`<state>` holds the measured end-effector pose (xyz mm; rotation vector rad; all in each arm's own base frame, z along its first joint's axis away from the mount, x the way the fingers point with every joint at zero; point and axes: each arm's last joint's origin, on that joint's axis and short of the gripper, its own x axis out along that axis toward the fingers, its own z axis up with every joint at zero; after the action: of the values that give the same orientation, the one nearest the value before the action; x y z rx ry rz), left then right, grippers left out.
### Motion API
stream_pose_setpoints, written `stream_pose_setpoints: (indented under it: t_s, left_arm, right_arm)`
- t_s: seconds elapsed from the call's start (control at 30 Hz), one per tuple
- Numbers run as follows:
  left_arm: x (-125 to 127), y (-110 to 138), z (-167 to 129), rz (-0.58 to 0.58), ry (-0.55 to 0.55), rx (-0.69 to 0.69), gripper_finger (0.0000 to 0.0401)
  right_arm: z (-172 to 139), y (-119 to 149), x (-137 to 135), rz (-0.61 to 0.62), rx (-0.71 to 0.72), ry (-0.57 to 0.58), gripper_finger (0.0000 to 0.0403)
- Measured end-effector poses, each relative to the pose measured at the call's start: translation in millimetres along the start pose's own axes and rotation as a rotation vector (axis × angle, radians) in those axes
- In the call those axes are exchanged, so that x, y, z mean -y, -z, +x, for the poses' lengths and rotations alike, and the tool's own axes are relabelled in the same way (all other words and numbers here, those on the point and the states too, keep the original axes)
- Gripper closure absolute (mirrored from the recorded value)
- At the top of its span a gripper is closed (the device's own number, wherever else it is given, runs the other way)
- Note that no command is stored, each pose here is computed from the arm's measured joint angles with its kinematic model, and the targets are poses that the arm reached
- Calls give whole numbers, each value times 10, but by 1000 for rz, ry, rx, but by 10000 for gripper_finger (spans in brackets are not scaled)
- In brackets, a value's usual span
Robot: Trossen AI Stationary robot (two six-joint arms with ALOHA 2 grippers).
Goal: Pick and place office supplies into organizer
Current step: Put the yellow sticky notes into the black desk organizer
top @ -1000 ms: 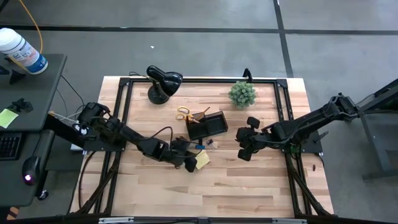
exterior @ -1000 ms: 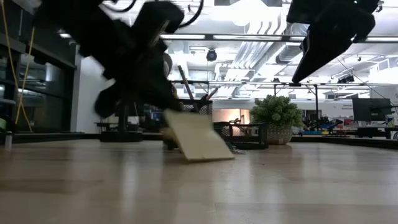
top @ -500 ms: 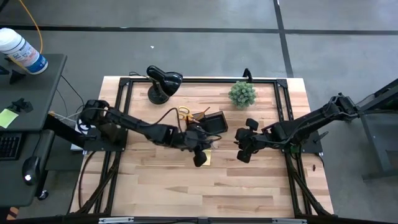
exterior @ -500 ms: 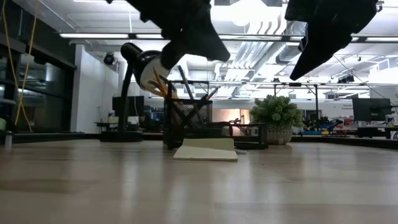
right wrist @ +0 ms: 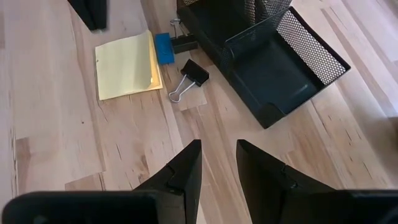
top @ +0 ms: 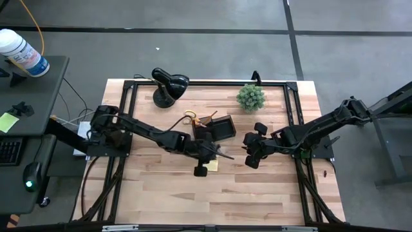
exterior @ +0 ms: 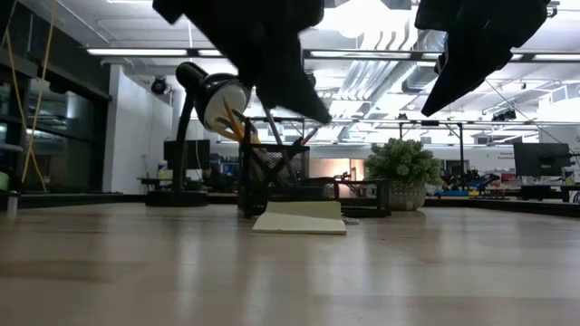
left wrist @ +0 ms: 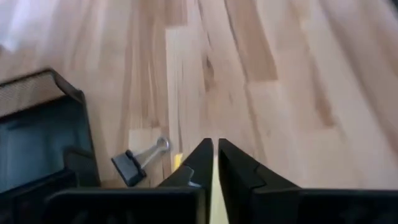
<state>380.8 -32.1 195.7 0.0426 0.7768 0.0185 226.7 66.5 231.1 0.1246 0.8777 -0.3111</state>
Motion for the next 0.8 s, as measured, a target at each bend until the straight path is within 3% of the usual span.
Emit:
stream_pose_setpoints:
  t_s: [0.23,0.43,0.6,0.8]
  left_arm:
    - [17,166,223,34,0,-90,285]
    - [-12,164,285,37,-6,-165,205]
    - [-137,119,371,14,-12,-224,184]
    - [-211,38,528,48,56,-271,198]
  right_arm:
    - [0,0,-1,-5,0,-1,305]
    - [0,2,-10,-4,-13,-28,305]
    - [-1,1,-15,-3,-15,-39,305]
    - [-3,-2,-23,-1,-12,-48,305]
